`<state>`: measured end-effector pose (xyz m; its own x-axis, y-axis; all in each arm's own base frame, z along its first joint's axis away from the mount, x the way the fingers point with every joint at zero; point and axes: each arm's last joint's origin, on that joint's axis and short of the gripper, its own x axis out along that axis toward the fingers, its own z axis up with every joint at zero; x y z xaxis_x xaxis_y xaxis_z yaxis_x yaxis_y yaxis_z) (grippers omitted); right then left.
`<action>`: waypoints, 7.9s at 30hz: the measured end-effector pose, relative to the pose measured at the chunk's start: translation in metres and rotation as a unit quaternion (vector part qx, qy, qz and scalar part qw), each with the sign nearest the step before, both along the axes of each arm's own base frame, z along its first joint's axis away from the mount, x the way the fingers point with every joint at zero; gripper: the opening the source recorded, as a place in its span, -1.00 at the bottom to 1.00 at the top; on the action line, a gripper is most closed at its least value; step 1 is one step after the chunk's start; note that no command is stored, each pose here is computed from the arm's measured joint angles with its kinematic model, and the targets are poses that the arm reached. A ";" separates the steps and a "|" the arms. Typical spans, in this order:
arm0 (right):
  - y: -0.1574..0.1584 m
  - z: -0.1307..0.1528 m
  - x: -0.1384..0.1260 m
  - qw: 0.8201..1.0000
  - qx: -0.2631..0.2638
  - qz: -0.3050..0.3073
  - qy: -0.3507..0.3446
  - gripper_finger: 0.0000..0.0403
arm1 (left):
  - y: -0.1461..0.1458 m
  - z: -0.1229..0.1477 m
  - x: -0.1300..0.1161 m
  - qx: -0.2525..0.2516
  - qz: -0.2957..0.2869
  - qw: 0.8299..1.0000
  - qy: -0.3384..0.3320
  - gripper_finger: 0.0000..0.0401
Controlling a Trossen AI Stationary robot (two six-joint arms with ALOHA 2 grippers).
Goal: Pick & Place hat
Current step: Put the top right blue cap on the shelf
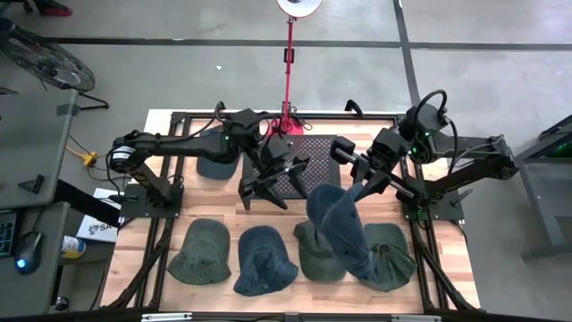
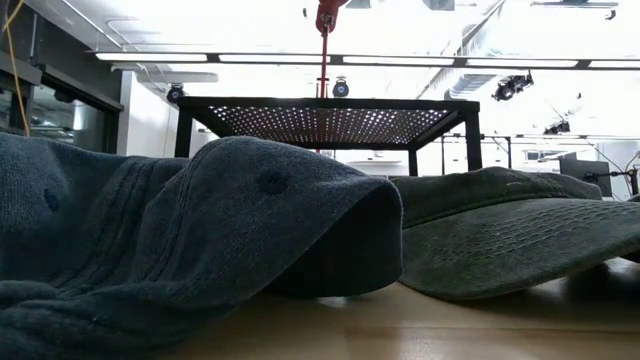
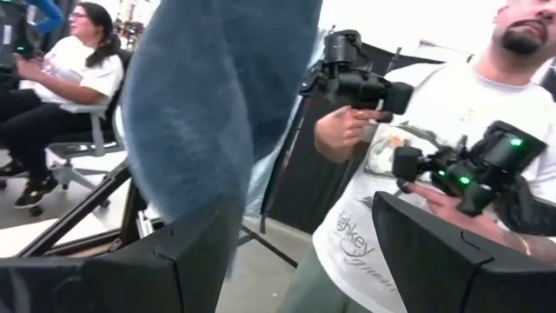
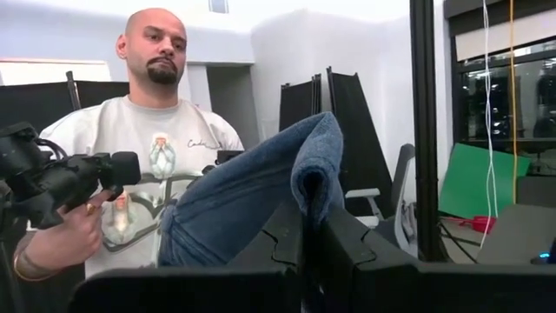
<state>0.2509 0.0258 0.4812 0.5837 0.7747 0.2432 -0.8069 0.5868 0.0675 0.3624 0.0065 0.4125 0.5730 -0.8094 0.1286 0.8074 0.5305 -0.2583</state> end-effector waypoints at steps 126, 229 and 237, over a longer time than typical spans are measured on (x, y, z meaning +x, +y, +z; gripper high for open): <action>-0.049 -0.015 -0.164 0.888 0.033 -0.399 0.225 0.04 | 0.038 -0.020 0.025 -0.006 0.332 0.943 -0.012 -0.97; -0.097 0.013 -0.032 0.941 0.020 -0.336 -0.034 -0.98 | 0.042 0.044 0.015 -0.041 0.423 0.892 -0.151 -0.27; -0.094 0.004 -0.059 0.932 0.016 -0.357 0.065 -0.98 | 0.042 0.022 0.009 0.093 0.440 0.893 -0.019 -0.13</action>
